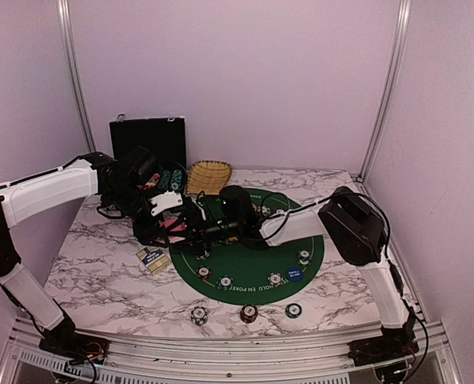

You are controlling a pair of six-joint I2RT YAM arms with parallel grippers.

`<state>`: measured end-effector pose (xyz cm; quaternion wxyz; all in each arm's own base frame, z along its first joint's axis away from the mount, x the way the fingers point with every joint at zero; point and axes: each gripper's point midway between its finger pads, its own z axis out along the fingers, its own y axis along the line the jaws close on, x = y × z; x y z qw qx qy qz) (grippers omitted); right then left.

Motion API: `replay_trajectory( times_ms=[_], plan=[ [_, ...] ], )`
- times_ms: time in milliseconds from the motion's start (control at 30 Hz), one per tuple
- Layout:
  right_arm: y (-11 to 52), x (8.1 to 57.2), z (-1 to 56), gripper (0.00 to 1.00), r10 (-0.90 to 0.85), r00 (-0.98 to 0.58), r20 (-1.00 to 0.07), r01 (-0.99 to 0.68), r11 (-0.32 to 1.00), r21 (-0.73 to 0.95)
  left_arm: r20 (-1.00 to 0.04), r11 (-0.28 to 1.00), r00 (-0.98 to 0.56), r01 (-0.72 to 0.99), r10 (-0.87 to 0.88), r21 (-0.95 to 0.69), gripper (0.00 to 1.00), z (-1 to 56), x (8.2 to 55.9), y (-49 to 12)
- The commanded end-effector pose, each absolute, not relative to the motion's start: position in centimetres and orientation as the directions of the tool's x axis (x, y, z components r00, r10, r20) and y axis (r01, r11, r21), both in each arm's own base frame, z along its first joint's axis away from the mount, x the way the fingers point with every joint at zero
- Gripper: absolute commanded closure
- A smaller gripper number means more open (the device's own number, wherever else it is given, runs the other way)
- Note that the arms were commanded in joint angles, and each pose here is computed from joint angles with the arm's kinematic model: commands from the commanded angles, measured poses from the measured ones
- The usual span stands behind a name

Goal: Distribute texas hold em gaming equipment

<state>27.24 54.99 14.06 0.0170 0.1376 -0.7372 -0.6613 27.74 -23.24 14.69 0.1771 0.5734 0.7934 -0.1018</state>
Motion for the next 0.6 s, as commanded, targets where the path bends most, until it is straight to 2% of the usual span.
replay_trajectory(
  times_ms=[0, 333, 567],
  plan=[
    [56.4, 27.2, 15.7, 0.24, -0.245, -0.951, -0.188, -0.206, 0.048, 0.977, -0.412, 0.295, -0.260, 0.955, 0.873, 0.023, 1.00, 15.3, 27.4, -24.0],
    [56.7, 27.5, 14.0, 0.27, -0.264, -0.950, -0.165, -0.199, 0.106, 0.974, -0.400, 0.286, -0.256, 0.958, 0.880, 0.016, 1.00, 15.0, 27.1, -24.0],
    [55.2, 28.7, 12.8, 0.39, -0.238, -0.959, -0.151, -0.193, 0.165, 0.967, -0.392, 0.283, -0.252, 0.959, 0.885, 0.022, 1.00, 14.9, 27.0, -23.7]
  ],
)
